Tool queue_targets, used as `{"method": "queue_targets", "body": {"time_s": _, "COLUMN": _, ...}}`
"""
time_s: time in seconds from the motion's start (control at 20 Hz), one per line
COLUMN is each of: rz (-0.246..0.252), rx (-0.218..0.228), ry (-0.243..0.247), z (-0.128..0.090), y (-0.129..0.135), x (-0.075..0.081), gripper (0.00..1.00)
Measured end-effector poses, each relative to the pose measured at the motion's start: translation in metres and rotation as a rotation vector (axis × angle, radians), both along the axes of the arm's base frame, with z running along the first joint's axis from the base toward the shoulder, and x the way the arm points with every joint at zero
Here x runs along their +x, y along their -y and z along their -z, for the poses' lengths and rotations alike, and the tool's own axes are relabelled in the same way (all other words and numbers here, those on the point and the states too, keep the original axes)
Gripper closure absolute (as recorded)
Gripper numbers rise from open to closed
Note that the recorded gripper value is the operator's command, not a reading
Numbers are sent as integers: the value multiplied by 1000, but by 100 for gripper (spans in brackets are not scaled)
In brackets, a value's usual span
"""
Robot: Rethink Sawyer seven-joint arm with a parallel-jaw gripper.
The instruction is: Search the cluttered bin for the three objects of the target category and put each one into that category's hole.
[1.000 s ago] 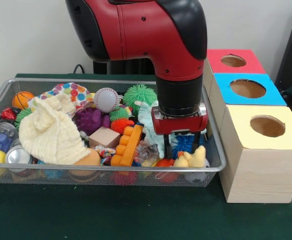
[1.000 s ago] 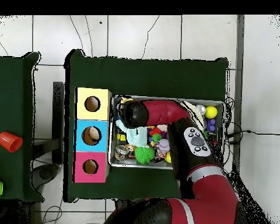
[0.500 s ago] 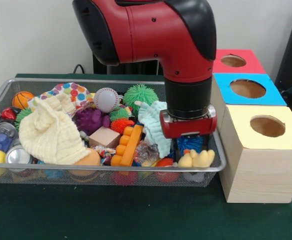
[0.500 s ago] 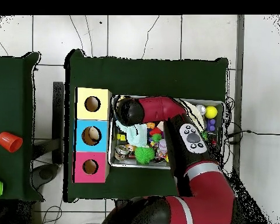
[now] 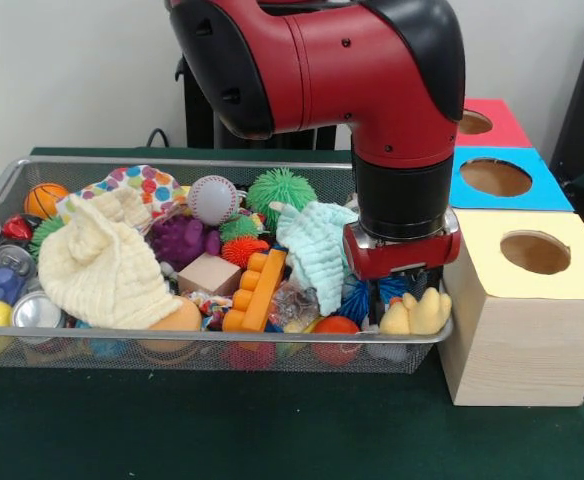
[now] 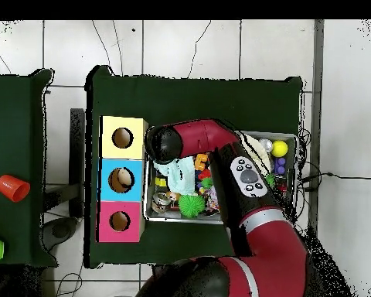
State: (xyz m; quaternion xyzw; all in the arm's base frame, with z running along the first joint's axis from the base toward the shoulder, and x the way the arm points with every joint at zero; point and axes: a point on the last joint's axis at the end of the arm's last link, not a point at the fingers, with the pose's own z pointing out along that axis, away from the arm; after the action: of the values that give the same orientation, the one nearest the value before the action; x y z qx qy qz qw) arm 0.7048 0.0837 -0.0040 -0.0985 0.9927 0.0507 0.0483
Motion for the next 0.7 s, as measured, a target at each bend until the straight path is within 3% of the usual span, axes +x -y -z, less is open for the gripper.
{"method": "queue_targets", "body": {"time_s": 0.15, "rz": -52, "rx": -3, "ry": -1, "z": -1, "y": 0, "x": 2, "gripper": 0}}
{"method": "queue_targets", "body": {"time_s": 0.35, "rz": -79, "rx": 4, "ry": 7, "z": 0, "y": 1, "x": 3, "gripper": 0}}
{"method": "queue_targets", "body": {"time_s": 0.7, "rz": -69, "rx": 28, "ry": 2, "z": 6, "y": 4, "x": 3, "gripper": 0}}
